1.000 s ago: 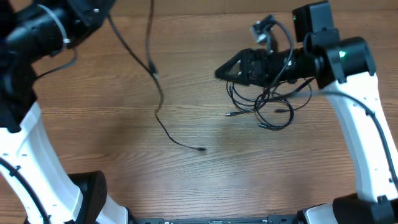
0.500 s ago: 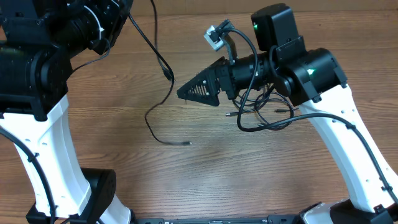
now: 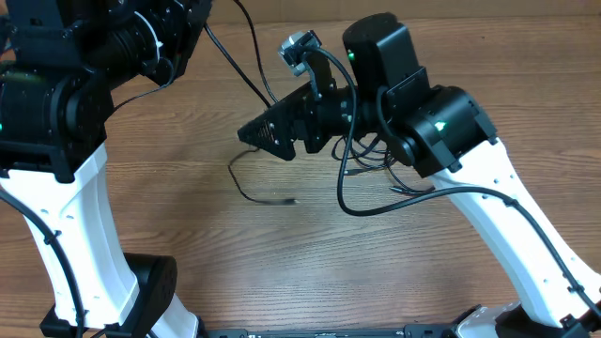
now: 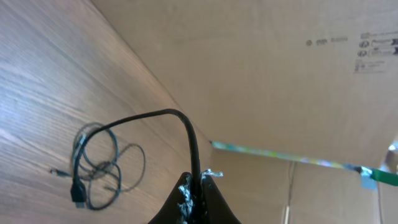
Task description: Untangle cables
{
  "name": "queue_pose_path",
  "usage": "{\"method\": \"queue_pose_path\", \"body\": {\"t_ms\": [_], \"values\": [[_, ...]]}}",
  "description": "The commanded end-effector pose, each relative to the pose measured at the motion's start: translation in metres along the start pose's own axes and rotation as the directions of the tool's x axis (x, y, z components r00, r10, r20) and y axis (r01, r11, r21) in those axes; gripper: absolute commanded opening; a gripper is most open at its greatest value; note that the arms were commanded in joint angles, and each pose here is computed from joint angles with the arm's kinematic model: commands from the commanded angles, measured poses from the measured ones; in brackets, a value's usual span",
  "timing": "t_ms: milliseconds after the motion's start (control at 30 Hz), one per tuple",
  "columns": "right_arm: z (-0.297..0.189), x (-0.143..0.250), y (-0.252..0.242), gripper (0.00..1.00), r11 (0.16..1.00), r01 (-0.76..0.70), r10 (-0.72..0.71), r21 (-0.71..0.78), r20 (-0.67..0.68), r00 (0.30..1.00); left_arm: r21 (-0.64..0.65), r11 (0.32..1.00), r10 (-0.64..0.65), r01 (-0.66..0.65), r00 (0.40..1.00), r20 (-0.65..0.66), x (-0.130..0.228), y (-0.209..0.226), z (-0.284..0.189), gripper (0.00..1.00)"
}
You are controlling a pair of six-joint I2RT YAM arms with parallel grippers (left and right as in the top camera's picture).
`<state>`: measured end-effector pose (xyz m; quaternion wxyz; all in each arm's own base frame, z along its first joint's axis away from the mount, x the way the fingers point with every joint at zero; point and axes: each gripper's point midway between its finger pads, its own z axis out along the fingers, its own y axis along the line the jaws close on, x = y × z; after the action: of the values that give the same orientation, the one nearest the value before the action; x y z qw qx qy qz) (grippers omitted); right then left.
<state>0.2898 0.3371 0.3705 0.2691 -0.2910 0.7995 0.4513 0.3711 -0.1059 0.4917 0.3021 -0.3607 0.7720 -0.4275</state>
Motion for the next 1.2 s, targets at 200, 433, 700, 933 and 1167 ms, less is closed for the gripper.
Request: {"method": "queue_pose_path", "body": {"t_ms": [200,433,700,933,1167], "values": [[0.008,-0.003,-0.022,0.26,0.992,-0.065,0.063,0.112,0.019,0.998,-0.038,0.999,-0.029,0.031,0.998,0.049,-0.007,0.007,0.003,0.05],[0.008,0.009,-0.021,0.04,0.972,-0.206,0.209,0.11,-0.014,0.978,-0.274,0.962,0.089,0.003,0.943,0.322,-0.054,0.052,-0.012,0.04],[0.003,-0.015,0.0,0.04,0.916,-0.4,0.4,-0.006,0.056,0.915,-0.487,0.85,0.325,-0.204,0.929,0.179,-0.054,0.089,-0.001,0.27],[0.001,-0.02,0.008,0.04,0.914,-0.401,0.404,-0.057,0.05,0.914,-0.354,0.781,0.508,-0.514,0.853,-0.12,-0.02,0.082,0.026,0.59],[-0.013,-0.017,0.008,0.04,0.961,-0.246,0.249,-0.126,0.008,0.969,-0.136,0.74,0.614,-0.659,0.744,-0.262,0.014,0.067,0.031,0.89]]}}
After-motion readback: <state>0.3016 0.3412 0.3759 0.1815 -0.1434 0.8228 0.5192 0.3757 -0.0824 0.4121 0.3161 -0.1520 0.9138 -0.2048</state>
